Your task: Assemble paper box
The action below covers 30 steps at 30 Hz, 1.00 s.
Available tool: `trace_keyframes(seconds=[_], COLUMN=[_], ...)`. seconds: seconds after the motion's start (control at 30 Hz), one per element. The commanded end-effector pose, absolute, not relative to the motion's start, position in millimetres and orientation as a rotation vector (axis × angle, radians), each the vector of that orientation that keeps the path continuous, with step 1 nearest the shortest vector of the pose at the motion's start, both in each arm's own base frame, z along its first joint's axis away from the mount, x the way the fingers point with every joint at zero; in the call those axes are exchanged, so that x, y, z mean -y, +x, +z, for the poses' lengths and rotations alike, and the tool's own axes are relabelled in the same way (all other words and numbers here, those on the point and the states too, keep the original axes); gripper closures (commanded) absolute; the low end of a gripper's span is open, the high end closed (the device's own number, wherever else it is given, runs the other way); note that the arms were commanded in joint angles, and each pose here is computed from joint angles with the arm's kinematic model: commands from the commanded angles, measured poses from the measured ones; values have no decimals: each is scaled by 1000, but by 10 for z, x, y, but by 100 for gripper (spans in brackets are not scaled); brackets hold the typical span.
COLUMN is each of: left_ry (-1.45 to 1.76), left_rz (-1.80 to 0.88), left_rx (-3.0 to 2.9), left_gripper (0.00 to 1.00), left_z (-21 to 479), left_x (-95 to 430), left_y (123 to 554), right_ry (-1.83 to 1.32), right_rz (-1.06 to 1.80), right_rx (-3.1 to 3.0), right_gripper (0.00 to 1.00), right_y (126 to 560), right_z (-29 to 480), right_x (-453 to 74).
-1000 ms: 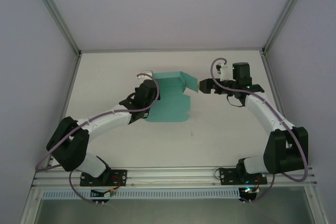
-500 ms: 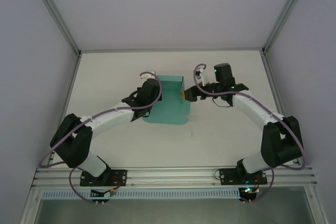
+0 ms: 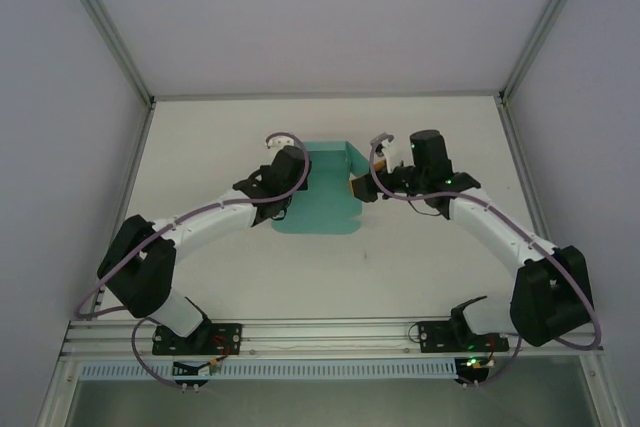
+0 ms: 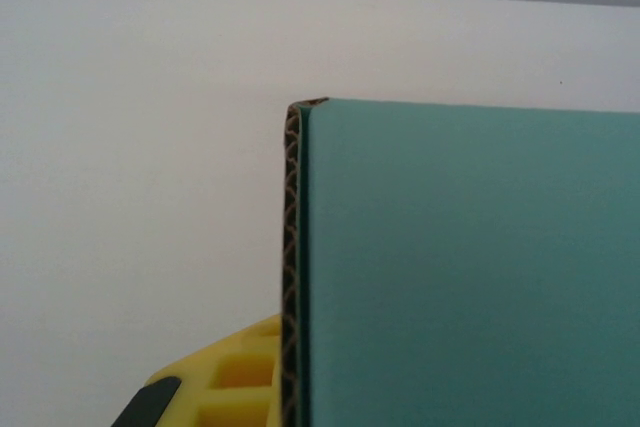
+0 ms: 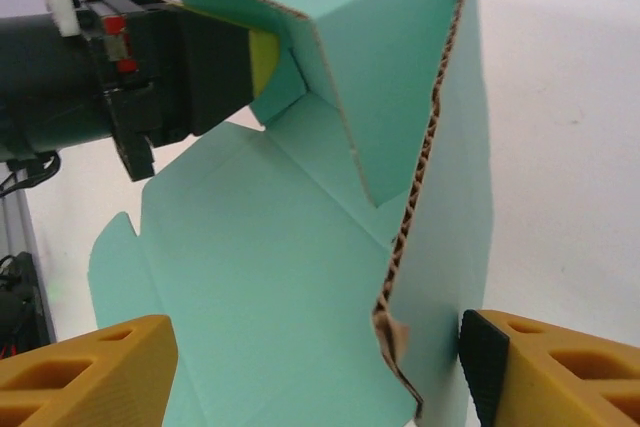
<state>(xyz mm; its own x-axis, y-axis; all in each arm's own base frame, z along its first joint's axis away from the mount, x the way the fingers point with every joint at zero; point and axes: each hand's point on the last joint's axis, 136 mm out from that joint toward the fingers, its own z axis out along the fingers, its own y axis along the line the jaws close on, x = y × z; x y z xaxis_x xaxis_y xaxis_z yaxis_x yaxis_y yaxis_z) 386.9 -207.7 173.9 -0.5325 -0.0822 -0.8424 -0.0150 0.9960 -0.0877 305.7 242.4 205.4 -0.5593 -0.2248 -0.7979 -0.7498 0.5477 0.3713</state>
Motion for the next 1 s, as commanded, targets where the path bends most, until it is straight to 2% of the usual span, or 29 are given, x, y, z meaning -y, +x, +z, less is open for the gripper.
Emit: trace_keyframes(seconds=[0.0,0.07,0.23,0.43,0.63,0.97], left_ry=[-72,-68,-84,-69,-64,-70], left_rz=[-115,-136,-129,-107,-123,-120], left_rx=[-2118,-2116,-2115,-2134,-2132,-2151], left_gripper=[100,100,100,100,100,100], left_z=[1867,1902,1922,1870,1926,1941], left_x=[2118,2130,2074,2066,2093,2121], left_y=[3879,3861,3814,3803,3786,3778], right_ry=[-847,-813,-590,-474,-338,-222], right_rz=[1024,985,775,628,427,109], right_rx=[-2041,-2074,-2135,-2189,-2310,-2413], right_gripper=[30,40,72,93,97,96], right_y=[3018,3165,3596,3752,3910,4063], right_z=[2116,2097,2091,2033,1766,1492], right_x=[-2543,-2544,-2361,-2169,-1913,-1588])
